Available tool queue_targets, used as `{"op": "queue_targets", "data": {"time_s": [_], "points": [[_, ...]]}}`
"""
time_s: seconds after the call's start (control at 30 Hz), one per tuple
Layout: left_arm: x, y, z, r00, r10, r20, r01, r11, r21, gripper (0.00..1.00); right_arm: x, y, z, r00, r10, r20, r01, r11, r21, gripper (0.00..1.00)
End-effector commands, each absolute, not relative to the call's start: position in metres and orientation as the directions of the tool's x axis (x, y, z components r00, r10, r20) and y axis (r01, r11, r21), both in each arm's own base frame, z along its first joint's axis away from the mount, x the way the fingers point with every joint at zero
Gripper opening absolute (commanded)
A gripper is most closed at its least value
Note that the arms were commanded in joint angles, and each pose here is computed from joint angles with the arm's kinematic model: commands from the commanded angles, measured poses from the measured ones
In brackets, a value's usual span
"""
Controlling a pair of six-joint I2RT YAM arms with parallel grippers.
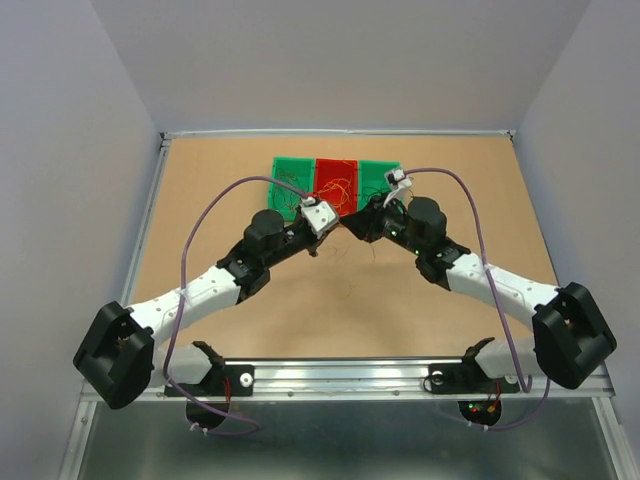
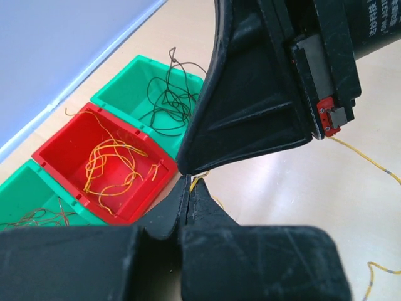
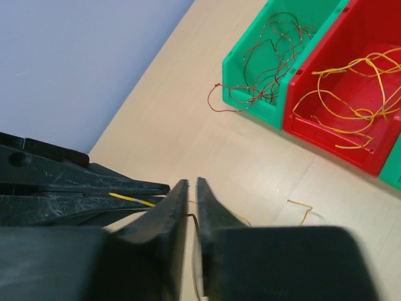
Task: Untangle the cables
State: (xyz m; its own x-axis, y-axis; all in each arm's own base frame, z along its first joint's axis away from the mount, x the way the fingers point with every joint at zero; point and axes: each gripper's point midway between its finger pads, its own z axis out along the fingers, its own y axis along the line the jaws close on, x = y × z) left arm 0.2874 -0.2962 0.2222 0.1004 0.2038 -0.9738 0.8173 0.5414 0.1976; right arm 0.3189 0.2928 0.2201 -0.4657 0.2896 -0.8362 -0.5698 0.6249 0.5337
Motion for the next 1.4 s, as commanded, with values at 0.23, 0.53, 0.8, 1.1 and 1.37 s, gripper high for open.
{"op": "queue_targets", "data": {"time_s": [0.23, 0.53, 0.8, 1.1, 1.37], "points": [[0.289, -0.287, 0.309, 0.269, 0.060, -0.961, 0.765, 0.594, 0.251, 0.00, 0.312, 0.263, 0.233, -0.316, 0.259, -0.913, -0.610, 0.682, 0.404, 0.79], [0.281, -0.293, 0.310, 0.254, 0.068, -0.965, 0.815, 0.522, 0.251, 0.00, 0.277, 0.280, 0.256, -0.208, 0.242, -0.948, -0.802, 0.512, 0.307, 0.92], [0.250, -0.311, 0.303, 0.249, 0.059, -0.967, 0.910, 0.328, 0.254, 0.00, 0.268, 0.289, 0.253, -0.192, 0.222, -0.956, -0.846, 0.457, 0.276, 0.99], [0.244, -0.319, 0.301, 0.193, 0.064, -0.979, 0.940, 0.273, 0.203, 0.00, 0.258, 0.321, 0.238, -0.152, 0.122, -0.981, -0.860, 0.473, 0.192, 1.00], [0.237, -0.323, 0.311, 0.099, 0.030, -0.995, 0.967, 0.232, 0.104, 0.00, 0.256, 0.338, 0.226, -0.098, 0.101, -0.990, -0.845, 0.517, 0.136, 1.00]]}}
